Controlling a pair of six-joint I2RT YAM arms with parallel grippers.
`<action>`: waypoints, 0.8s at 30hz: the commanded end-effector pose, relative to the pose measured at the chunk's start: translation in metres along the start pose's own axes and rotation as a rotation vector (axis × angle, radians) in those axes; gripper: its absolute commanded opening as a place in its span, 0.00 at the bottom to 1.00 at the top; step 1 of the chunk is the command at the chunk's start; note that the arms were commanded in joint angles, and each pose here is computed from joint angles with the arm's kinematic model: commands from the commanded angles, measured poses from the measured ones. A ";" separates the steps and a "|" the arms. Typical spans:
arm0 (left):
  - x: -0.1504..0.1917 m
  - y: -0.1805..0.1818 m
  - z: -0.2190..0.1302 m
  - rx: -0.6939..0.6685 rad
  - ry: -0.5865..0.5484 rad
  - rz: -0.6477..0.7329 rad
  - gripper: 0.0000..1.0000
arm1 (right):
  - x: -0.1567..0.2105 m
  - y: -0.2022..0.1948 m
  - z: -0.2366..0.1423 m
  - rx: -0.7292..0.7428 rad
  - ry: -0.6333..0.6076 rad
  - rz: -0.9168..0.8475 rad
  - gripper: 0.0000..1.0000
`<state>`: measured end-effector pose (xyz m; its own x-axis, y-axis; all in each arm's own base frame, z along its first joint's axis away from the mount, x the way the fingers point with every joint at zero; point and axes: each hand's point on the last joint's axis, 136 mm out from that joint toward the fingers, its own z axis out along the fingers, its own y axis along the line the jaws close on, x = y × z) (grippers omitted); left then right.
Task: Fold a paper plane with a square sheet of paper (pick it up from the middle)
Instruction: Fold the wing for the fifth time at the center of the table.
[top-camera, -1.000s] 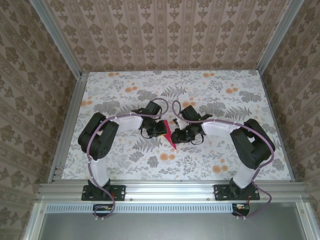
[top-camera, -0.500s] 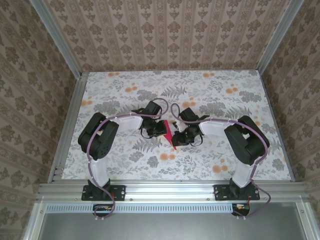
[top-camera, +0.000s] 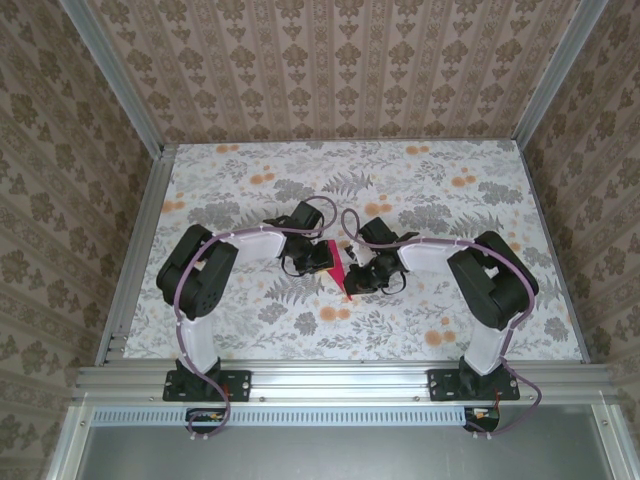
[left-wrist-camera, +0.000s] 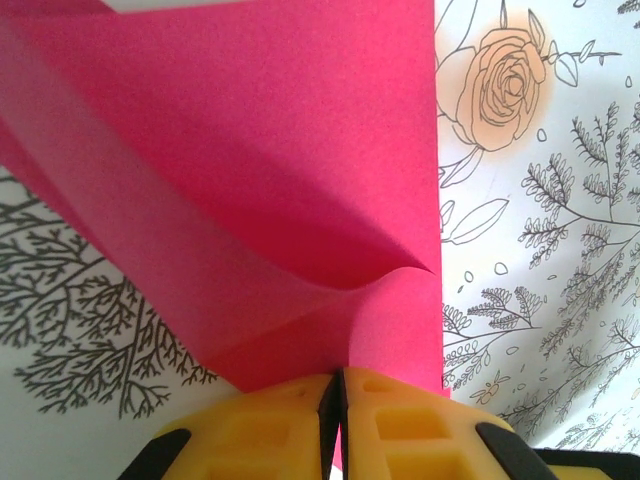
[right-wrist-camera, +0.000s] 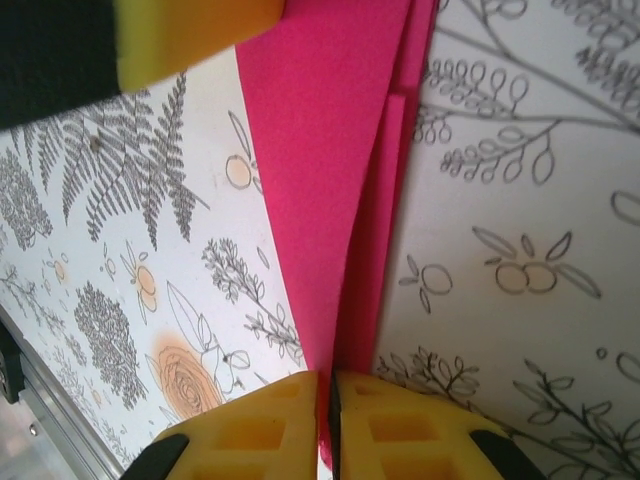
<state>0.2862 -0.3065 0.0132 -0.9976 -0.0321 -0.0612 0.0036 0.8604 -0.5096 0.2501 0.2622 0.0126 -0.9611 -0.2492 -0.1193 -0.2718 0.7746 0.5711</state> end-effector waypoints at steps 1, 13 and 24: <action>0.039 0.085 0.032 -0.297 0.112 -0.070 0.14 | 0.046 -0.012 0.001 0.029 0.135 0.051 0.12; 0.038 0.084 0.031 -0.301 0.112 -0.069 0.14 | 0.059 -0.013 -0.006 0.033 0.134 0.052 0.08; 0.038 0.079 0.029 -0.289 0.109 -0.055 0.14 | 0.005 0.019 -0.045 0.050 -0.092 -0.077 0.23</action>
<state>0.2859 -0.3067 0.0130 -0.9981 -0.0309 -0.0528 -0.0001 0.8639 -0.5036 0.2275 0.2445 0.0384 -0.9530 -0.2593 -0.1564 -0.3022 0.7817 0.5455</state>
